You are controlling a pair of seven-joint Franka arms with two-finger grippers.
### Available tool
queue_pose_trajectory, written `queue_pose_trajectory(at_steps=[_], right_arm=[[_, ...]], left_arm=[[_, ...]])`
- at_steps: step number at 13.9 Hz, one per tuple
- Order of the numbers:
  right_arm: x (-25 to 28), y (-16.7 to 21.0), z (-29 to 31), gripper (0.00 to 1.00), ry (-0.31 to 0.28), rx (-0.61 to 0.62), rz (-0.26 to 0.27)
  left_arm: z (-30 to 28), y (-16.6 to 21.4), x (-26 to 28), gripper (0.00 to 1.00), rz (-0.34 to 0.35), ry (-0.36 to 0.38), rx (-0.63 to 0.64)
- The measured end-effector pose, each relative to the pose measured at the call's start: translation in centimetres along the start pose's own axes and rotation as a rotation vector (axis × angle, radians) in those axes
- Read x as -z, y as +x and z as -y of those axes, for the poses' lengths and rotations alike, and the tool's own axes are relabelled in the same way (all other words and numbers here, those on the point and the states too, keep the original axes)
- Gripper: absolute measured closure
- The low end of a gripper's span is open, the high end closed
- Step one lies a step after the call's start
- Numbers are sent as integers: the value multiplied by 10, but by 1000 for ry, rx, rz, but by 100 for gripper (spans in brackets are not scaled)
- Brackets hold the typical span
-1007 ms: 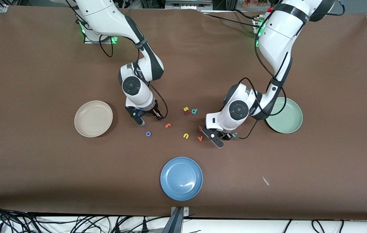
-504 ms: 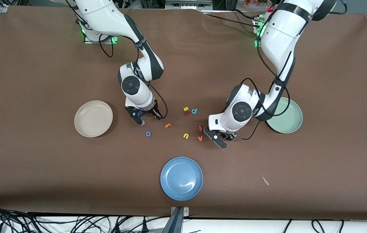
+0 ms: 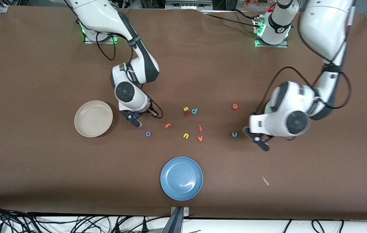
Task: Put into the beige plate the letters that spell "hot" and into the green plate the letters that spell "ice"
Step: 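Drop yellow letter on beige plate while the left gripper drops pink on green plate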
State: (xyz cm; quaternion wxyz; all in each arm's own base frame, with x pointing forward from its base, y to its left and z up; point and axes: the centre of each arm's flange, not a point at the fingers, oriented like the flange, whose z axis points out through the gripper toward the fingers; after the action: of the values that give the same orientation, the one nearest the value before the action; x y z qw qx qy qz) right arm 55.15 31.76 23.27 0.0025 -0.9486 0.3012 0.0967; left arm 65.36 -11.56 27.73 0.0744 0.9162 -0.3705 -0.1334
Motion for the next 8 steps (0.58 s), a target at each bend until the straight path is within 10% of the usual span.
queue_pose_trajectory(at_steps=[4, 8], right_arm=[[35, 47, -87, 74, -53, 224, 15], [30, 86, -166, 74, -109, 409, 2]], left_arm=[[85, -91, -52, 93, 20, -99, 42], [72, -87, -76, 76, 5, -89, 24]])
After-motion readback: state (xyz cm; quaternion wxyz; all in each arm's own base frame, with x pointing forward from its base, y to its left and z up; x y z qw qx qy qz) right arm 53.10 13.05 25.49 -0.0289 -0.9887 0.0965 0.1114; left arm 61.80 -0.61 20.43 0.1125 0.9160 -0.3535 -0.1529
